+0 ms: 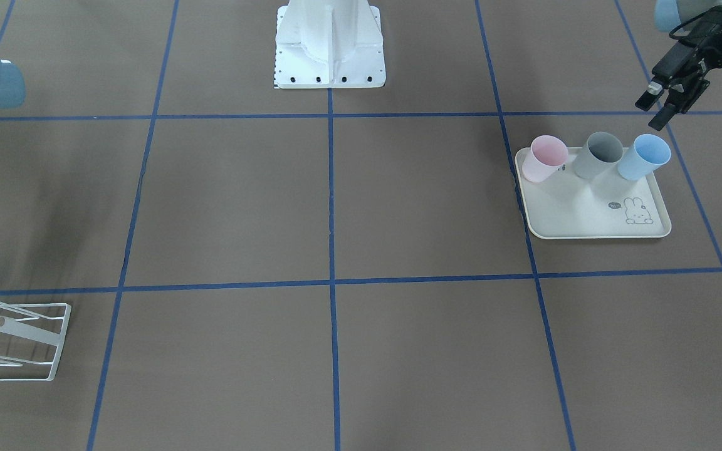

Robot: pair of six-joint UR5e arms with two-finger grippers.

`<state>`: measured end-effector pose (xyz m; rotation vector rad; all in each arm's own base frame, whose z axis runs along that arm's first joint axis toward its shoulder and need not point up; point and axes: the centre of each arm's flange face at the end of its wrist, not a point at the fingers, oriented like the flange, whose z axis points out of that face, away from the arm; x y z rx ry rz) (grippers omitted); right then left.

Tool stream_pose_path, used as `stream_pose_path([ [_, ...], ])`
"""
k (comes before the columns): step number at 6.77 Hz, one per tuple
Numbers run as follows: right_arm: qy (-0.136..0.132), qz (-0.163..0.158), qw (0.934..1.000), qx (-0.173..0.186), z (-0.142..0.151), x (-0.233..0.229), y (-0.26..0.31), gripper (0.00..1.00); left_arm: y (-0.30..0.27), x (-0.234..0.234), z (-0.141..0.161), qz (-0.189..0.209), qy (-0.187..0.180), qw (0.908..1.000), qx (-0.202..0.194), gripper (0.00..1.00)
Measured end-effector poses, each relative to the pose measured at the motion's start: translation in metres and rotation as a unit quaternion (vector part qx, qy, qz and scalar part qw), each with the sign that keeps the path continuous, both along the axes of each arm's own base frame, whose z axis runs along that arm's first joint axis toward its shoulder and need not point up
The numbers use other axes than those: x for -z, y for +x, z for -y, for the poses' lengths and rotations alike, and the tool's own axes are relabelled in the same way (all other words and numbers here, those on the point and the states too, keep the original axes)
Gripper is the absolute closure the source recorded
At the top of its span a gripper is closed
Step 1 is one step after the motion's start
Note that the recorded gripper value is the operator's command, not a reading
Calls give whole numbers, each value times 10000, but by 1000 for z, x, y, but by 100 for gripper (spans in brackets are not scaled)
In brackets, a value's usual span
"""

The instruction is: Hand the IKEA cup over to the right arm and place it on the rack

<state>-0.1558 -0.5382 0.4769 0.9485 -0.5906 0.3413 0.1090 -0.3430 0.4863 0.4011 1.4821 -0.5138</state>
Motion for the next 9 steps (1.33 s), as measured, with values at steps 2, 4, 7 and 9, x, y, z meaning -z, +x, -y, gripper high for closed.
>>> stream_pose_path([
  [2, -38, -7, 10000, -4, 2, -3, -2, 100, 0, 0, 0, -4, -2, 10000, 0, 0],
  [4, -96, -36, 9999, -1, 4, -10, -3, 100, 0, 0, 0, -5, -2, 10000, 0, 0],
  [7, -148, -65, 9999, 13, 6, -17, -6, 100, 0, 1, 0, -8, 3, 10000, -1, 0],
  [9, -154, -64, 9999, 32, 8, -17, -10, 100, 0, 1, 0, -11, 7, 10000, -2, 0],
])
